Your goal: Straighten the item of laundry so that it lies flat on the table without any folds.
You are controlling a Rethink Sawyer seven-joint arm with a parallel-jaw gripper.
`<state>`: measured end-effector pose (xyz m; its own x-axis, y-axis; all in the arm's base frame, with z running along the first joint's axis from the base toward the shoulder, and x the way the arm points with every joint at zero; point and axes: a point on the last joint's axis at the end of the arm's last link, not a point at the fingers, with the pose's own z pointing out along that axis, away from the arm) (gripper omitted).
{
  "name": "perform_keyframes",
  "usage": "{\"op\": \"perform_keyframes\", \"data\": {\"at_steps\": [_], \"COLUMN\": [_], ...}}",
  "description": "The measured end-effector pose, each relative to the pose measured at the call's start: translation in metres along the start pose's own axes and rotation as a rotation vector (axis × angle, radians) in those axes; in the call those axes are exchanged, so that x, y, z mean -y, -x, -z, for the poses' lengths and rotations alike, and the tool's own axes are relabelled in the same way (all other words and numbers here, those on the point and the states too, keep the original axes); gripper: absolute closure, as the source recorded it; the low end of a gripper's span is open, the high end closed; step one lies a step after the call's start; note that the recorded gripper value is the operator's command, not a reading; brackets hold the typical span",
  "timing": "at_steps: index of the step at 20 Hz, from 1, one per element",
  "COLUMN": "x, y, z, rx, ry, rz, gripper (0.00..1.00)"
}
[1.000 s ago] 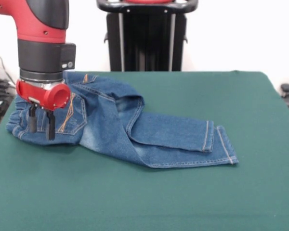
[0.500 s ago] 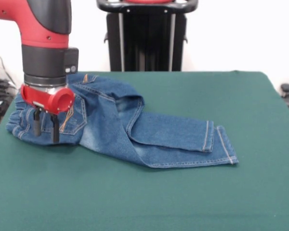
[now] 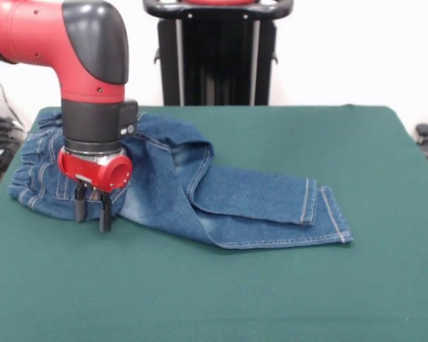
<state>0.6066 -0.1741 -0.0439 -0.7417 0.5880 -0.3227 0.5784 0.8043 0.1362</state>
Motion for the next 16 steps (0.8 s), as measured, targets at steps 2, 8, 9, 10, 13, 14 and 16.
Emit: {"op": "perform_keyframes", "data": {"at_steps": [2, 8, 9, 10, 13, 14, 16], "x": [0.0, -0.003, -0.004, -0.005, -0.004, -0.002, 0.0], "y": [-0.002, -0.009, -0.011, -0.012, -0.012, -0.012, -0.01], "z": [0.001, 0.01, 0.014, 0.017, 0.032, 0.036, 0.044], "rx": [0.005, 0.002, 0.0, -0.001, 0.003, 0.005, 0.01], "ry": [-0.004, -0.024, -0.028, -0.03, -0.04, -0.043, -0.049], "rz": [-0.001, -0.002, 0.001, 0.003, 0.009, 0.009, 0.009], "gripper": [0.0, 0.0, 0.0, 0.0, 0.0, 0.0, 0.0]}}
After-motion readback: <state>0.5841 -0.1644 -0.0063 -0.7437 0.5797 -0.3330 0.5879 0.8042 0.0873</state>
